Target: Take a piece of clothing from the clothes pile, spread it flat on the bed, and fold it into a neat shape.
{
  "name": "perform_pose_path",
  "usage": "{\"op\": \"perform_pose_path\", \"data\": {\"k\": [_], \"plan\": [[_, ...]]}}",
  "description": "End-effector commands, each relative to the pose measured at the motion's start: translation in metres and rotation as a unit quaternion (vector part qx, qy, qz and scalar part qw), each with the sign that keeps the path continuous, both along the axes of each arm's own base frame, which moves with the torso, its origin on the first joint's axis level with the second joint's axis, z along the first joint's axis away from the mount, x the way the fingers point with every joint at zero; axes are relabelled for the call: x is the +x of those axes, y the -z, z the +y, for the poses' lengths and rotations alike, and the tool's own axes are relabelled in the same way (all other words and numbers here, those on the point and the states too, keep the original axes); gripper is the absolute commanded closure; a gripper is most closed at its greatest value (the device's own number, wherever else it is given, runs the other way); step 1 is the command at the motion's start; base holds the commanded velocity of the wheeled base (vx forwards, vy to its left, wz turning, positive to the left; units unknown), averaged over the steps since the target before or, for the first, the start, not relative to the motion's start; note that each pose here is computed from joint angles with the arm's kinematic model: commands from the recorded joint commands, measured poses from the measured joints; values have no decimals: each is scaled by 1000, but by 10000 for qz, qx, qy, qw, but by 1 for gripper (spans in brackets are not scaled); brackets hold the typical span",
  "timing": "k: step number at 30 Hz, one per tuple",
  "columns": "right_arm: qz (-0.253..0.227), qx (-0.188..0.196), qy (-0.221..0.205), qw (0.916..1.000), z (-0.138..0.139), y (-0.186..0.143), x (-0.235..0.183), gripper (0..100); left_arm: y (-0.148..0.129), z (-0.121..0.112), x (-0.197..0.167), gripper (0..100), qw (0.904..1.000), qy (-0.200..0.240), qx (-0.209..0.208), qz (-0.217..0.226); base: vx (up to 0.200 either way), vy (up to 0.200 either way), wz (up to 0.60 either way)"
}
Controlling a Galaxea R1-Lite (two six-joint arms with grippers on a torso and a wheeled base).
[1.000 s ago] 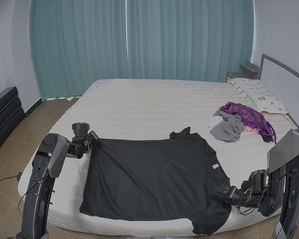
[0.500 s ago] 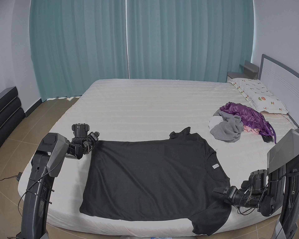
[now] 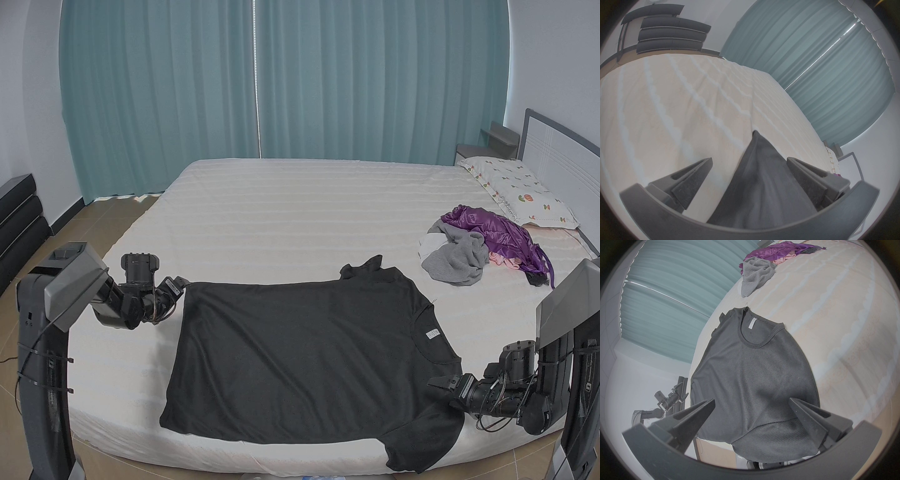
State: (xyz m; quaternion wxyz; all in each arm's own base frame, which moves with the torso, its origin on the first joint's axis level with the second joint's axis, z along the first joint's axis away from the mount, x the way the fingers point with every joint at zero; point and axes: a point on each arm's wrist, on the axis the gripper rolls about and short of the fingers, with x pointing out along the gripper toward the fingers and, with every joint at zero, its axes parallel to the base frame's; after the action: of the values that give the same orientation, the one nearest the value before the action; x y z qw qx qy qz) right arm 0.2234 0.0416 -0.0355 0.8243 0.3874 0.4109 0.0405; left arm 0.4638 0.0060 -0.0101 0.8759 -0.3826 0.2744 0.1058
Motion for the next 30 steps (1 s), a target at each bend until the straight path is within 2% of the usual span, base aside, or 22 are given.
{"op": "perform_pose_path", "data": {"k": [1,3,12,17,20,22,25,27,28,30], "plan": [[-64,20,-7,10000,0,-1,1,0,-56,-9,-134,0,9984,386,-414,-58,0,0,0],[-64,20,-7,10000,0,-1,1,0,-49,-10,-152,0,9980,439,-454,66,0,0,0],[-68,10,-14,10000,0,-1,1,0,-16,-13,-214,0,9938,611,-558,748,-200,0,0],[-52,13,-20,10000,0,-1,0,0,3,-20,-242,0,9882,732,-503,1247,0,0,0],[-53,8,-14,10000,0,-1,0,0,8,-25,-246,0,9879,936,-357,1182,0,0,0],[-52,13,-20,10000,0,-1,0,0,16,-30,-254,0,9858,1057,-103,1302,0,0,0],[-53,8,-14,10000,0,-1,0,0,24,-36,-258,0,9850,985,215,1399,0,0,0],[-53,8,-14,10000,0,-1,0,0,24,-36,-258,0,9850,985,215,1399,0,0,0],[-53,8,-14,10000,0,-1,0,0,30,-39,-256,0,9852,931,406,1381,0,0,0],[-52,13,-20,10000,0,-1,0,0,33,-41,-256,0,9850,937,501,1359,0,0,0]]}}
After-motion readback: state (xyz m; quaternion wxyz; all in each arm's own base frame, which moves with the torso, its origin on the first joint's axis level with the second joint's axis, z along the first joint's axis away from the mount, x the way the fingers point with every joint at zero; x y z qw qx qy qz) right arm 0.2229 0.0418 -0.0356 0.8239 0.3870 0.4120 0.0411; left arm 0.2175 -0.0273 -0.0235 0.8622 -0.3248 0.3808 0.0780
